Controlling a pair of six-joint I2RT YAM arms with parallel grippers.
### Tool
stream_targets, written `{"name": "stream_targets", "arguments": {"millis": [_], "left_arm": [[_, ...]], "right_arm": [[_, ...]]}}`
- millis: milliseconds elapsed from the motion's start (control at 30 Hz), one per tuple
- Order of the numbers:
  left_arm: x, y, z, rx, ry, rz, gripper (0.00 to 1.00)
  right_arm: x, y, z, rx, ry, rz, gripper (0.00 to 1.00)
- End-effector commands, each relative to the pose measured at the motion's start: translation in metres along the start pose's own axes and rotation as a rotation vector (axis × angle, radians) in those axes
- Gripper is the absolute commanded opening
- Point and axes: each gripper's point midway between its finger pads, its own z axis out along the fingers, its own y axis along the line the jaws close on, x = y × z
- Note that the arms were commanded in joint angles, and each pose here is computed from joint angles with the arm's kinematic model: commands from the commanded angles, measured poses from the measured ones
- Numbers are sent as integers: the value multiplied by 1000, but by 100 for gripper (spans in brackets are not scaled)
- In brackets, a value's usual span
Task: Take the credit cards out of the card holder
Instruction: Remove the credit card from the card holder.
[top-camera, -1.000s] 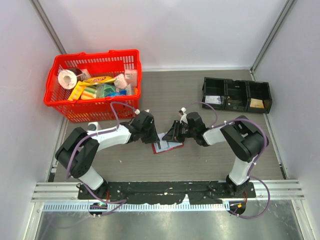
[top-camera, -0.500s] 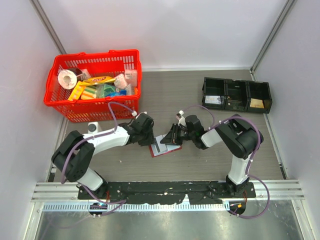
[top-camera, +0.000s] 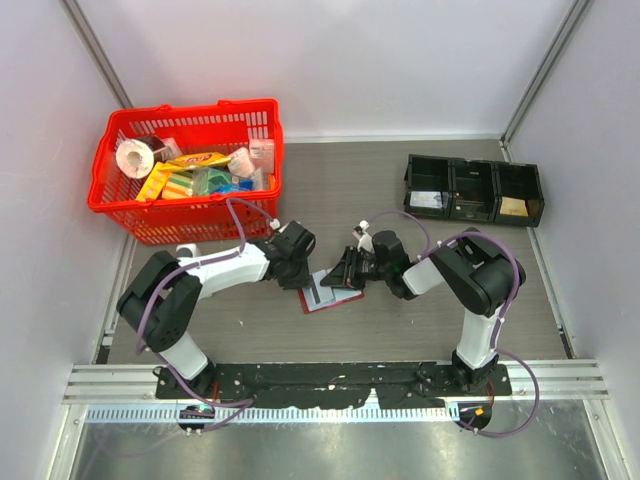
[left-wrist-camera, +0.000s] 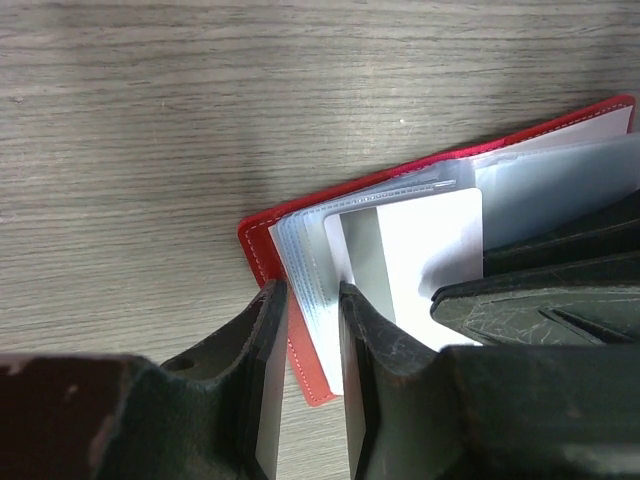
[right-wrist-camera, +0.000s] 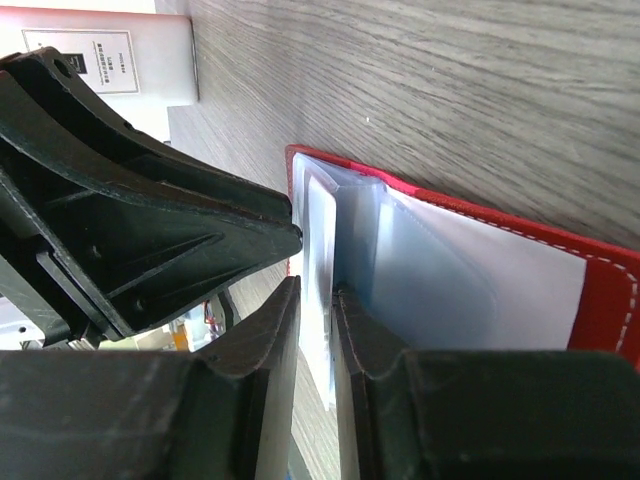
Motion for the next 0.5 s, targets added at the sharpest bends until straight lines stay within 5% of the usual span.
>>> {"name": "stream_targets", "arguments": {"millis": [0, 267, 467], "left_arm": [[14, 22, 10, -110, 40, 68, 29], [18, 27, 10, -125, 41, 77, 26], [17, 26, 10, -118, 41, 81, 26]], "right_arm": [[-3, 9, -5, -55, -16, -21, 24], [-6, 7, -12, -72, -28, -8, 24], [-7, 5, -15, -80, -34, -4, 11]]}}
